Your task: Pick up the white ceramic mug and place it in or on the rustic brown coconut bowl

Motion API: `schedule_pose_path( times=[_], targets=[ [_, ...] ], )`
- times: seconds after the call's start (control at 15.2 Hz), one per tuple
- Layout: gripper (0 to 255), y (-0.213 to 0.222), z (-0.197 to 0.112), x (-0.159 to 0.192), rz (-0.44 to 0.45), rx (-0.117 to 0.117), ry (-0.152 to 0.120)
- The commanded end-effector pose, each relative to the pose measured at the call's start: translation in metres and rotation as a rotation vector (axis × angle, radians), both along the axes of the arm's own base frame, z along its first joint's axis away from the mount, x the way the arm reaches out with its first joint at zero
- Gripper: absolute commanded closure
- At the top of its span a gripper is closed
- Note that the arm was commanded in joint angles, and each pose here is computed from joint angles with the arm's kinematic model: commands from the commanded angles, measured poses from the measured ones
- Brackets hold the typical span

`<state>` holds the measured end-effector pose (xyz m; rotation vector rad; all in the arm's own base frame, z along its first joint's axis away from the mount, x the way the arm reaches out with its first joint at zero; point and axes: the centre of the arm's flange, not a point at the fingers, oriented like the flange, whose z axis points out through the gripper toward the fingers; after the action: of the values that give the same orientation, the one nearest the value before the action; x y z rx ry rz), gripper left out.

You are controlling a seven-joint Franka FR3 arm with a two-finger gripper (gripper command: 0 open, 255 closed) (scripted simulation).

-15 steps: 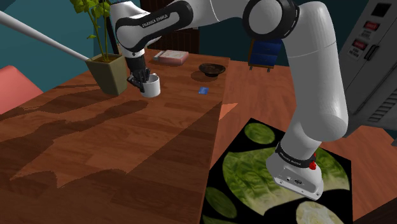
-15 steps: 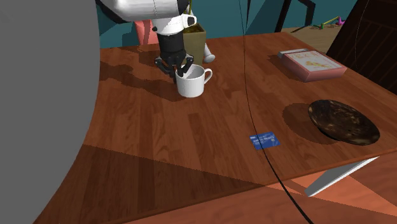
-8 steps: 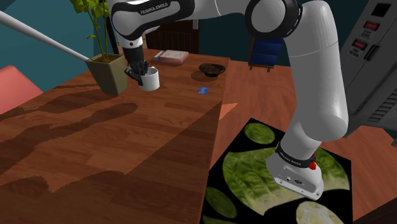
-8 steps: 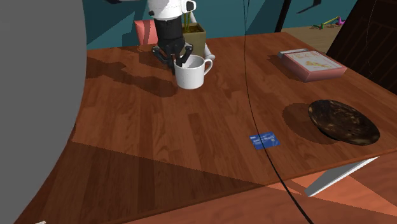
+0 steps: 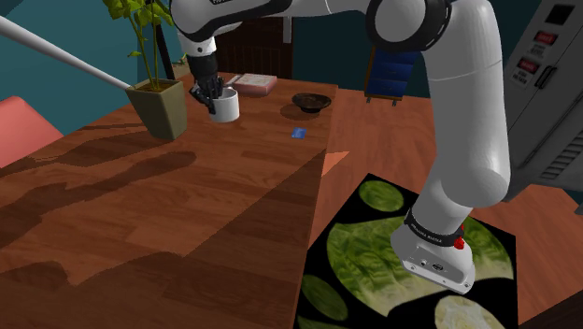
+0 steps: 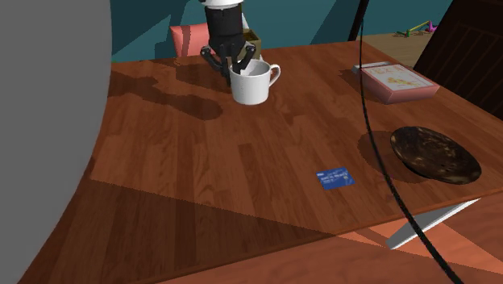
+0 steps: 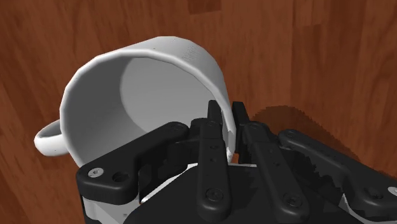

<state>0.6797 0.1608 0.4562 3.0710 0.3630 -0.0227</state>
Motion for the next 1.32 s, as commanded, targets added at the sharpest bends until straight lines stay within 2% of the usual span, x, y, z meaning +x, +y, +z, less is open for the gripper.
schedule_pose_path(
  times=[0.0,1.25],
  targets=[
    [255,-0.025,0.002,-0.004,0.000,0.000,0.000],
    [255,-0.275,0.008,-0.025,0.000,0.000,0.000]
  ],
)
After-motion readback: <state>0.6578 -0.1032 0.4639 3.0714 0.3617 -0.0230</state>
